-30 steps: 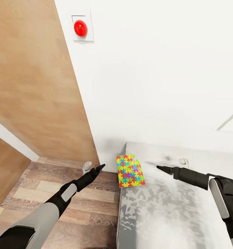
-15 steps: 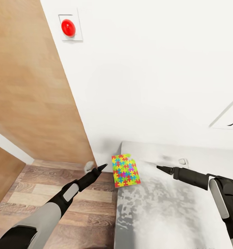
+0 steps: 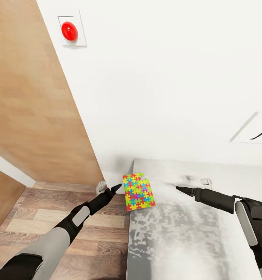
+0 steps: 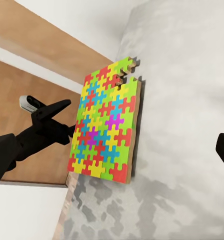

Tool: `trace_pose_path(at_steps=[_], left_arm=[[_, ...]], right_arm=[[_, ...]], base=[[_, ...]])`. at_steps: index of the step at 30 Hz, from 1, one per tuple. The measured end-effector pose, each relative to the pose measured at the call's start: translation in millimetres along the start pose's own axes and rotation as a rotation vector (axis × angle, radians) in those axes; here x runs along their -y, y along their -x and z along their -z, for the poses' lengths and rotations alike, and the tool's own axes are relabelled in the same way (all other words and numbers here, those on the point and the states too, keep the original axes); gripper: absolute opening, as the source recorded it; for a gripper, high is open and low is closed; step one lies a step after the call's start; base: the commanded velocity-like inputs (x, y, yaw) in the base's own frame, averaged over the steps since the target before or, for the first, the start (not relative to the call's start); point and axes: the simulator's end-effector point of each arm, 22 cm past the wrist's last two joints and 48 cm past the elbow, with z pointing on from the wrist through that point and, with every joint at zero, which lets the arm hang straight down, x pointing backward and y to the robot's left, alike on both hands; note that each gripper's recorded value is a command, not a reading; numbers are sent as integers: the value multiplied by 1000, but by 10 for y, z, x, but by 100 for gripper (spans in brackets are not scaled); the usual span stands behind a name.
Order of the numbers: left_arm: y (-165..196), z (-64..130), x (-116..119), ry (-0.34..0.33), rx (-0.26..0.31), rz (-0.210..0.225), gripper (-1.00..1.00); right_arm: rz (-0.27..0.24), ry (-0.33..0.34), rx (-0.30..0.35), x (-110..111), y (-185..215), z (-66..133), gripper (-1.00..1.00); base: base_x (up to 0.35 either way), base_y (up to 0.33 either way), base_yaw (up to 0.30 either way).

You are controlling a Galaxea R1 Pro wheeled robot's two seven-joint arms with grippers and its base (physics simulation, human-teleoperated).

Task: Put all the toys in the child's room - the three board games (two on the bed and one on the table), the two jigsaw puzzles on the table, and the tennis ball on the table - inside the toy box on the table in the child's room.

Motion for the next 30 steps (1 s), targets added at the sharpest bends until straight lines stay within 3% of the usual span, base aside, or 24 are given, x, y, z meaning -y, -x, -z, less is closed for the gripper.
trace_pose_path(at_steps=[30], left_arm=[[-86,-165,241,-39,-18,-7,100]], right_arm=[[10,4,3,-34,20,-4,100]], base=[[0,0,-4]])
